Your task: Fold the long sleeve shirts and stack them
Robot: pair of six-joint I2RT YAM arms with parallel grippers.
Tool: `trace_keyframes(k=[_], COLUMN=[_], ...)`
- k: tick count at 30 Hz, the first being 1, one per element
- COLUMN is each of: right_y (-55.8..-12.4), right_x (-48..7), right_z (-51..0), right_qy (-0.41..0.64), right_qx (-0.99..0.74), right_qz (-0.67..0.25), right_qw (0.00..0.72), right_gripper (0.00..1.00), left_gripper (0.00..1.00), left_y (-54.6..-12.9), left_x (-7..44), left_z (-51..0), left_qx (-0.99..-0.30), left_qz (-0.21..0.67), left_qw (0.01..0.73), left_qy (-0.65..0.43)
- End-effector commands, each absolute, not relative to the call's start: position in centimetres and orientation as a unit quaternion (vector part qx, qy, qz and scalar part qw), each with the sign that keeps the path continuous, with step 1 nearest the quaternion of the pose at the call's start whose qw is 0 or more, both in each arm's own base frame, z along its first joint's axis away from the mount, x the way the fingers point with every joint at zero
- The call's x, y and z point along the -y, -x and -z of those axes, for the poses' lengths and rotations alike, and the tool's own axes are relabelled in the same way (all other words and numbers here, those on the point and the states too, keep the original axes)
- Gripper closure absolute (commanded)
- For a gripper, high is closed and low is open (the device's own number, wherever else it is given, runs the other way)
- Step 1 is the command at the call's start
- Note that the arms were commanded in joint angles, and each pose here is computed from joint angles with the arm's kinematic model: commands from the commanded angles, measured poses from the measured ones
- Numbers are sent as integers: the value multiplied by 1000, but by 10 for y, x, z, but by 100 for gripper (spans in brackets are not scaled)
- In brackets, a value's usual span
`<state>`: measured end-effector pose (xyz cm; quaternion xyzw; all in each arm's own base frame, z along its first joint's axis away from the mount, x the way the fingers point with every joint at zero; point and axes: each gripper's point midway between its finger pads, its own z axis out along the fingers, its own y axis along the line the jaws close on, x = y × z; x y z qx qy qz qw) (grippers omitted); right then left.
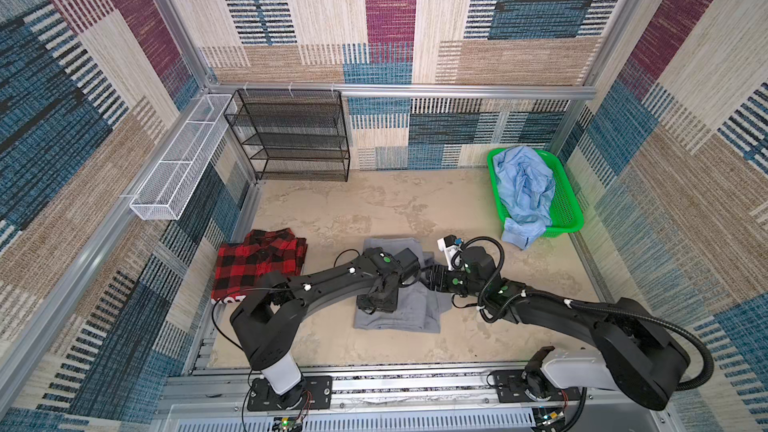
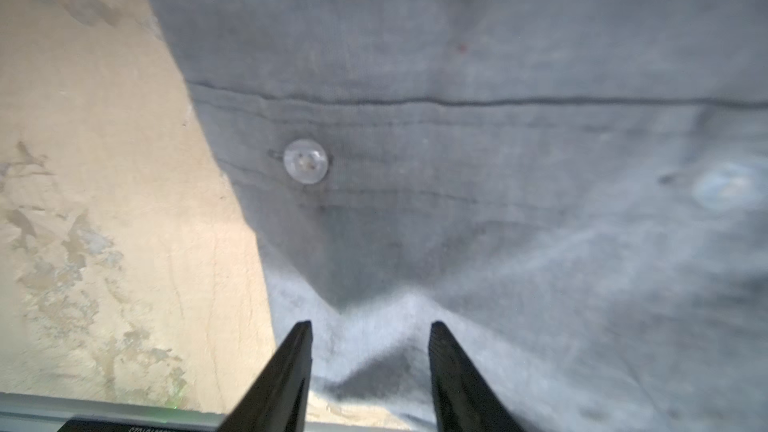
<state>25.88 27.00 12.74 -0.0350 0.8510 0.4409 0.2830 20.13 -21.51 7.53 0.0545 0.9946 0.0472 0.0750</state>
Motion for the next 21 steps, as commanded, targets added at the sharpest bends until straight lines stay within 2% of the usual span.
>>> trace_keyframes(k=[1, 6, 11, 16, 21], right_y=[-261, -273, -282, -305, -332], right_x=[-270, -296, -311, -326, -307], right_z=[-142, -174, -191, -149, -114], right_qy=[41, 70, 77, 86, 55], right_qx=[-851, -833, -811, -830, -838], right_qz=[-435, -471, -502, -489, -486], right_qw=[292, 284, 288, 254, 242], right_gripper=[45, 61, 64, 71, 74], left_gripper=[50, 49, 49, 49, 49], left_y=[-204, -215, -214, -216, -217], left_x=[202, 187, 185, 193, 213], left_z=[-100, -131, -117, -96, -76], left_qx=[-992, -987, -991, -994, -997], left_qz=[-62, -55, -19, -15, 1], left_qw=[96, 146, 134, 110, 78], left_qy=[-50, -35, -13, -7, -5])
